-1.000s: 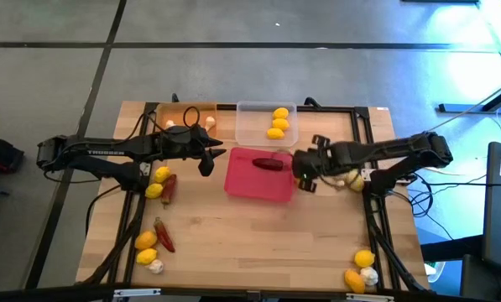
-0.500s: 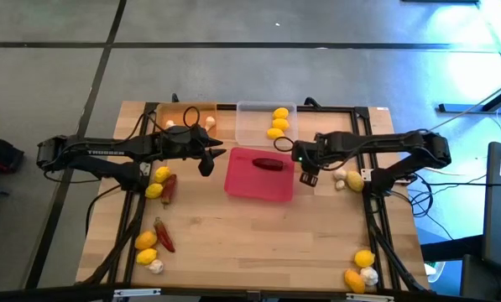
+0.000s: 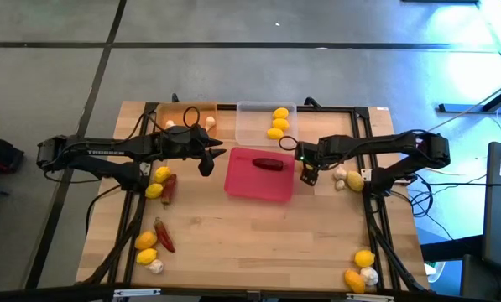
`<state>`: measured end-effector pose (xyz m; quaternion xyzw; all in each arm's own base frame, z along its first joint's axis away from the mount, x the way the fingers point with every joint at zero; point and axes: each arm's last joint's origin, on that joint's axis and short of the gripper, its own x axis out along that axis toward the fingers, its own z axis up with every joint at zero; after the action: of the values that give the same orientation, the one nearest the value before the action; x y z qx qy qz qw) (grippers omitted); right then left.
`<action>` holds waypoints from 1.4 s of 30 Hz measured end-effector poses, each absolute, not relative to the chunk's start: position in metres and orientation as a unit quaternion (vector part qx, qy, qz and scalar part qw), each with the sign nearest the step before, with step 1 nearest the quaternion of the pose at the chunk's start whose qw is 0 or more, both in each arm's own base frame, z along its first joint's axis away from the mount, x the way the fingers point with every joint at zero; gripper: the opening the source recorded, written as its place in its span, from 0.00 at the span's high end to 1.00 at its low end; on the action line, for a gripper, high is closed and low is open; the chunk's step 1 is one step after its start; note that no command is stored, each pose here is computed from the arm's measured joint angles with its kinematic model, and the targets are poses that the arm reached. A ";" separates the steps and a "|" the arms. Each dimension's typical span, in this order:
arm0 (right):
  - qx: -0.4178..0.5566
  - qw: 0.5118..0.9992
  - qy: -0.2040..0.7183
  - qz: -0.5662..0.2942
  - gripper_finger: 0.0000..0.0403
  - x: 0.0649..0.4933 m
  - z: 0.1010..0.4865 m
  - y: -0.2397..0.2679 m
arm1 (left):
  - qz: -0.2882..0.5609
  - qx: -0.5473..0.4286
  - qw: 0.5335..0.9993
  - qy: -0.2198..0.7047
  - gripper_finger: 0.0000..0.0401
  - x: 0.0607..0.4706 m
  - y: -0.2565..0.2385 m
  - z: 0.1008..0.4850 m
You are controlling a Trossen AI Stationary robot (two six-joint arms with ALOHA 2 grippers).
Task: Sort produce into baskets
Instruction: Put the yellow lemon in the transparent bin
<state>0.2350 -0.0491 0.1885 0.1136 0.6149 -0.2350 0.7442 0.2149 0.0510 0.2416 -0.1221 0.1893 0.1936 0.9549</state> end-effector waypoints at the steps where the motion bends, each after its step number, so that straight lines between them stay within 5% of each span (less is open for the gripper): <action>1: 0.109 0.745 0.616 -0.231 0.20 0.234 0.186 -0.049 | 0.194 -0.122 0.955 0.189 0.61 0.215 0.051 0.242; 12: 0.046 0.766 0.614 -0.184 0.30 0.227 0.159 -0.048 | 0.194 -0.122 0.955 0.189 0.61 0.215 0.051 0.242; 24: 0.022 0.774 0.604 -0.187 0.59 0.229 0.159 -0.049 | 0.194 -0.122 0.955 0.189 0.61 0.215 0.051 0.242; 33: 0.011 0.775 0.599 -0.200 0.57 0.248 0.209 -0.054 | 0.194 -0.122 0.955 0.189 0.61 0.215 0.051 0.242; 42: -0.055 0.833 0.504 -0.219 0.57 0.277 0.275 -0.062 | 0.194 -0.122 0.955 0.189 0.61 0.215 0.051 0.242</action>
<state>0.2768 -0.0619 0.2749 -0.0554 0.5043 -0.2190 0.8334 0.2149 0.0510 0.2416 -0.1219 0.1893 0.1935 0.9549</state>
